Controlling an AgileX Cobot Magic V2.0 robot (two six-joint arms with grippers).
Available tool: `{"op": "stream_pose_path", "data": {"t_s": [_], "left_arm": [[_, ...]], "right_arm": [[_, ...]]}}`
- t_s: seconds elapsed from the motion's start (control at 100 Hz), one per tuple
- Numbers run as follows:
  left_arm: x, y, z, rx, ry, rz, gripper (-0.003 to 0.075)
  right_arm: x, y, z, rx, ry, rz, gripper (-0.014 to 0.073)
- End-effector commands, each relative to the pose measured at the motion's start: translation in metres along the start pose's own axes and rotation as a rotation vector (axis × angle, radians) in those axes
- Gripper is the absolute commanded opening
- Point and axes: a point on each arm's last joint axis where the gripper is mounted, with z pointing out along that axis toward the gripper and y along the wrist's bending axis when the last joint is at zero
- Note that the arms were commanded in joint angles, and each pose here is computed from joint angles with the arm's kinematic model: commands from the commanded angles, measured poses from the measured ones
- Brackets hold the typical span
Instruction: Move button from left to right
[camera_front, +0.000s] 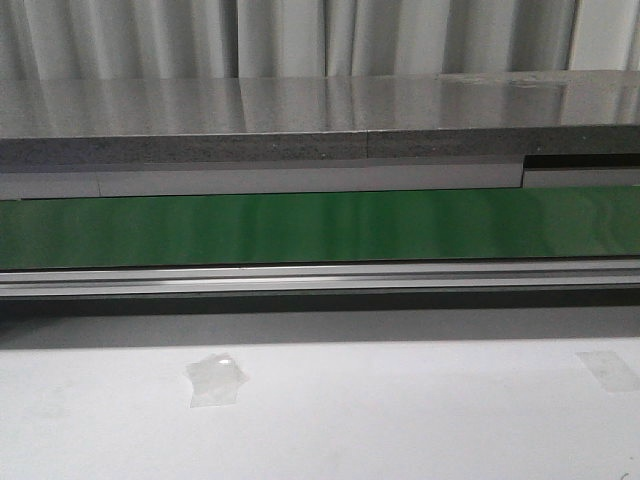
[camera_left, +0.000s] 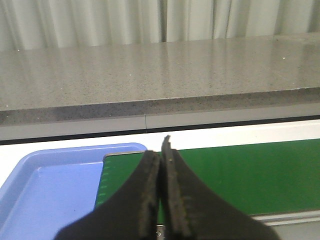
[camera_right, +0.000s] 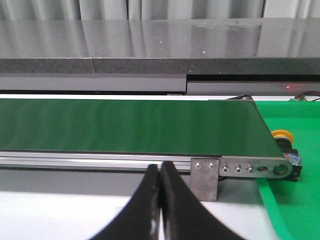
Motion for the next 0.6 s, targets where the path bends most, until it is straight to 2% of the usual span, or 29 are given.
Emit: {"op": "stream_pose_path", "data": {"t_s": [0.0,0.17,0.28,0.37,0.59], "left_arm": [[-0.015,0.001,-0.001,-0.01,-0.093,-0.007,-0.002],[-0.013,0.003,-0.003,-0.031,-0.114,0.063,-0.002],[-0.006,0.003,-0.008,-0.042,-0.164,0.042,-0.002],[0.003,0.003,-0.013,-0.04,-0.209,0.039,-0.002],[0.036,0.002,-0.018,-0.039,-0.214,0.039,-0.002]], "right_arm": [[-0.014,0.0,-0.003,-0.001,-0.125,-0.008,-0.0068],[-0.014,0.0,-0.003,-0.001,-0.125,-0.008,-0.0068],[-0.014,0.0,-0.003,-0.001,-0.125,-0.008,-0.0068],[-0.014,0.0,-0.003,-0.001,-0.125,-0.008,-0.0068],[-0.014,0.0,-0.003,-0.001,-0.125,-0.008,-0.0068]]}}
